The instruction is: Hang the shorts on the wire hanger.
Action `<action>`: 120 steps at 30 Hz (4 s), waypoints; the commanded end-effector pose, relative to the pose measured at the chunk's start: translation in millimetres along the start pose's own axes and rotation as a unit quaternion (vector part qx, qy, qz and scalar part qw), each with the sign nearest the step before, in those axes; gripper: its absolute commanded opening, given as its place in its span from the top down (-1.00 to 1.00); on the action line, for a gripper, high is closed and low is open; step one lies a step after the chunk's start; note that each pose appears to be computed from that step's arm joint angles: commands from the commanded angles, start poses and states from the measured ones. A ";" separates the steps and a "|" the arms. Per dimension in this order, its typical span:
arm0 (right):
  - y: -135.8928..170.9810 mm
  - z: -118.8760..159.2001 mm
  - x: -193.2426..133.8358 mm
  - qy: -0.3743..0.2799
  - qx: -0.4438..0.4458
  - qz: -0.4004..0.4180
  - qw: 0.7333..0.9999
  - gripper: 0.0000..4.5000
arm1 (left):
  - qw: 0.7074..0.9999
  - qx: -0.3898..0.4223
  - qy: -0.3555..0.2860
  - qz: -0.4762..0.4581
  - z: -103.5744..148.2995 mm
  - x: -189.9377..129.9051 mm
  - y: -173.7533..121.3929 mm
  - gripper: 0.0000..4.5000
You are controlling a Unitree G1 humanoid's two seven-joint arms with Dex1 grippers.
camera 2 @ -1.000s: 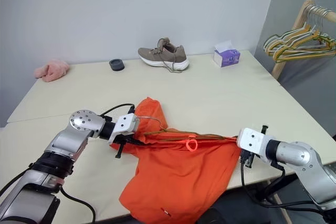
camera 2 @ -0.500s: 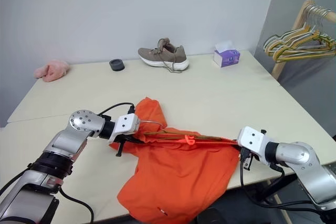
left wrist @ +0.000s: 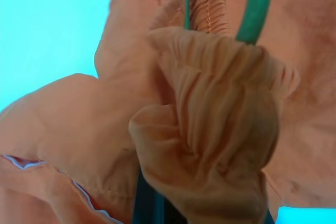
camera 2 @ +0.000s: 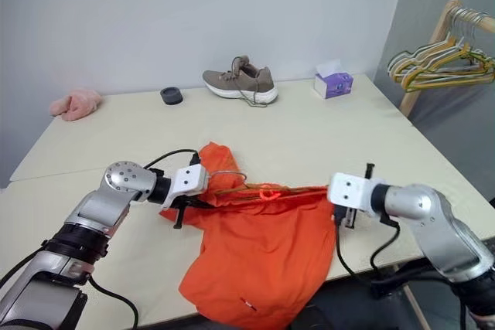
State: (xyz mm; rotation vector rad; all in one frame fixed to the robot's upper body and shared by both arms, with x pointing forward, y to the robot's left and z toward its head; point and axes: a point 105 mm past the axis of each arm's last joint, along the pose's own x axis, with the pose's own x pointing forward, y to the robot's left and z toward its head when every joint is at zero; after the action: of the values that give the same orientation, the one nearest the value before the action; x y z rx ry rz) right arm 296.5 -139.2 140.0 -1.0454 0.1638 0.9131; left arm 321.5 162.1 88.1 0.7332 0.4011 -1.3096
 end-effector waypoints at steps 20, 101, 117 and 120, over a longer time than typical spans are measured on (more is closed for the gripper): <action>16.5 26.2 -1.5 -0.017 0.044 0.078 0.996 -0.60 | 1.000 0.010 -0.011 0.008 4.9 23.0 -5.6 1.00; 14.5 -135.1 -105.0 0.119 0.562 -0.115 0.811 1.00 | 0.953 -0.101 -0.287 -0.021 115.6 11.6 -3.5 -0.71; -48.8 -198.8 -197.3 0.186 0.551 -0.425 0.694 1.00 | 0.939 -0.008 -0.340 0.041 176.5 37.8 12.1 -0.99; -70.3 -201.2 -212.8 0.183 0.535 -0.480 0.670 1.00 | 0.936 0.000 -0.349 0.045 185.3 40.2 13.7 -0.99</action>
State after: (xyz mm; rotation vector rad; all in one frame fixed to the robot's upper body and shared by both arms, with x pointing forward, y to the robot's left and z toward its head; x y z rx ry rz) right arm 271.3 -419.9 157.9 -0.0014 0.4850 -0.3557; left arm 319.7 11.5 185.2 0.2152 -0.1474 -1.3872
